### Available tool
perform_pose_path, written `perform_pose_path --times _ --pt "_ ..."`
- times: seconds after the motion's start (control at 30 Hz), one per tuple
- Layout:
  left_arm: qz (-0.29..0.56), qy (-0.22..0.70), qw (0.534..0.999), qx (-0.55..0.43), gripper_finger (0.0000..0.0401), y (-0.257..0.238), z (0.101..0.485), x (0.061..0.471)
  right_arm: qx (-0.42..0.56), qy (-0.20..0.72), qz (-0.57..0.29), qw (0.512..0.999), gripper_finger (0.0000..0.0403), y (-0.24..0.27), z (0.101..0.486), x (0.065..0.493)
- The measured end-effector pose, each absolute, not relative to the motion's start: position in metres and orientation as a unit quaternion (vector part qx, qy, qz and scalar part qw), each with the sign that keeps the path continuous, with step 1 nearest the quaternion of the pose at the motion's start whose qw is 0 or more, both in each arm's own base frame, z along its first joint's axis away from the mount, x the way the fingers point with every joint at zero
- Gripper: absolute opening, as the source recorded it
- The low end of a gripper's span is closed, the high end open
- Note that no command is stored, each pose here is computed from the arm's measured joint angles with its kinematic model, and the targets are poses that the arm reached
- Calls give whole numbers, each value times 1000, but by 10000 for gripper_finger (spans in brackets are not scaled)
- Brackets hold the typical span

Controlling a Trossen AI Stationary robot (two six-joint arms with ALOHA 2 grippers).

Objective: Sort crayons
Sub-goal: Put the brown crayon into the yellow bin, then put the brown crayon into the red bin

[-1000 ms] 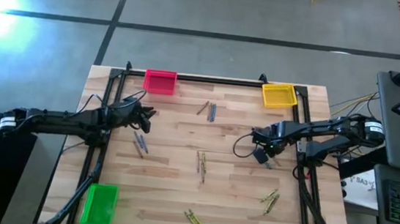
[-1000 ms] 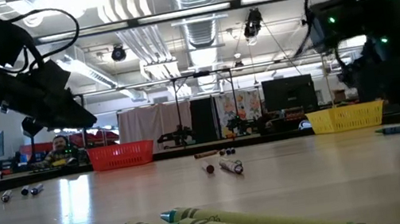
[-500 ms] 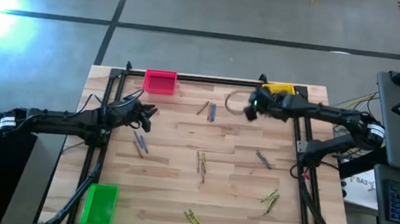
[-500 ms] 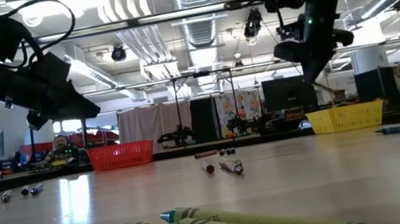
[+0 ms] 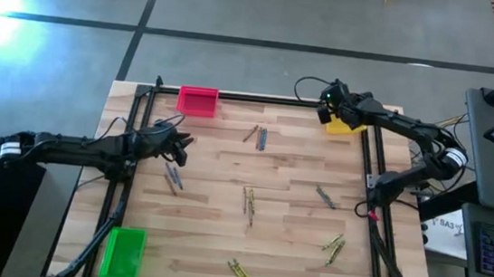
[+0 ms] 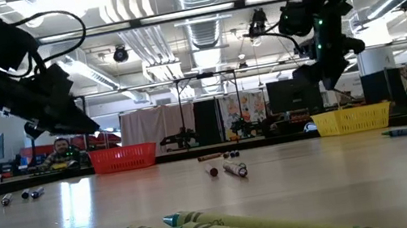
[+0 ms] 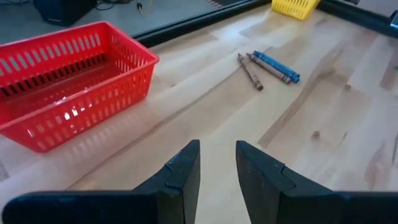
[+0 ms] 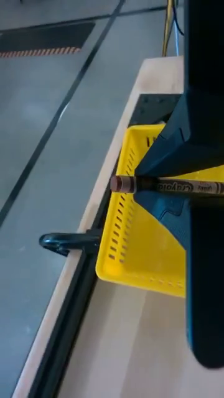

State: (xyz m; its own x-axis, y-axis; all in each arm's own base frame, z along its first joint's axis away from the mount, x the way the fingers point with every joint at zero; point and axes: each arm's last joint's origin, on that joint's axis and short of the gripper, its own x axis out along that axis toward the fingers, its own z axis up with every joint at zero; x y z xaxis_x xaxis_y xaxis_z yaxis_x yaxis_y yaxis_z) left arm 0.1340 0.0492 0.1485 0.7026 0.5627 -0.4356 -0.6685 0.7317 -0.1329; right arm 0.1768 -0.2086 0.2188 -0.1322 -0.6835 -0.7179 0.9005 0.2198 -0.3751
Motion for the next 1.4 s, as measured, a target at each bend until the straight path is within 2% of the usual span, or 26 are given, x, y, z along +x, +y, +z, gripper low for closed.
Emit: perform_pose_path --times 0.23,0.37,0.47,0.67,0.9,1.03,1.17,1.4 --pt "343 196 907 -148 86 50 145 135 109 474 -595 640 126 -214 207 181" --pt "345 197 905 -153 86 50 144 136 110 480 -593 637 151 -214 205 181" --pt "347 205 902 -154 86 50 142 137 115 478 -578 651 154 -208 209 183" --pt "356 213 898 -145 86 52 138 139 168 434 -452 761 149 -173 229 205" --pt "349 184 909 -135 86 54 142 148 148 412 -350 828 144 -118 227 246" --pt "324 130 931 -101 86 60 163 168 145 412 -316 842 145 -89 222 263" --pt "321 133 934 -79 92 70 184 204 138 407 -316 846 146 -64 220 269" --pt "327 235 912 -77 144 95 183 281 129 419 -298 848 146 -32 210 267"
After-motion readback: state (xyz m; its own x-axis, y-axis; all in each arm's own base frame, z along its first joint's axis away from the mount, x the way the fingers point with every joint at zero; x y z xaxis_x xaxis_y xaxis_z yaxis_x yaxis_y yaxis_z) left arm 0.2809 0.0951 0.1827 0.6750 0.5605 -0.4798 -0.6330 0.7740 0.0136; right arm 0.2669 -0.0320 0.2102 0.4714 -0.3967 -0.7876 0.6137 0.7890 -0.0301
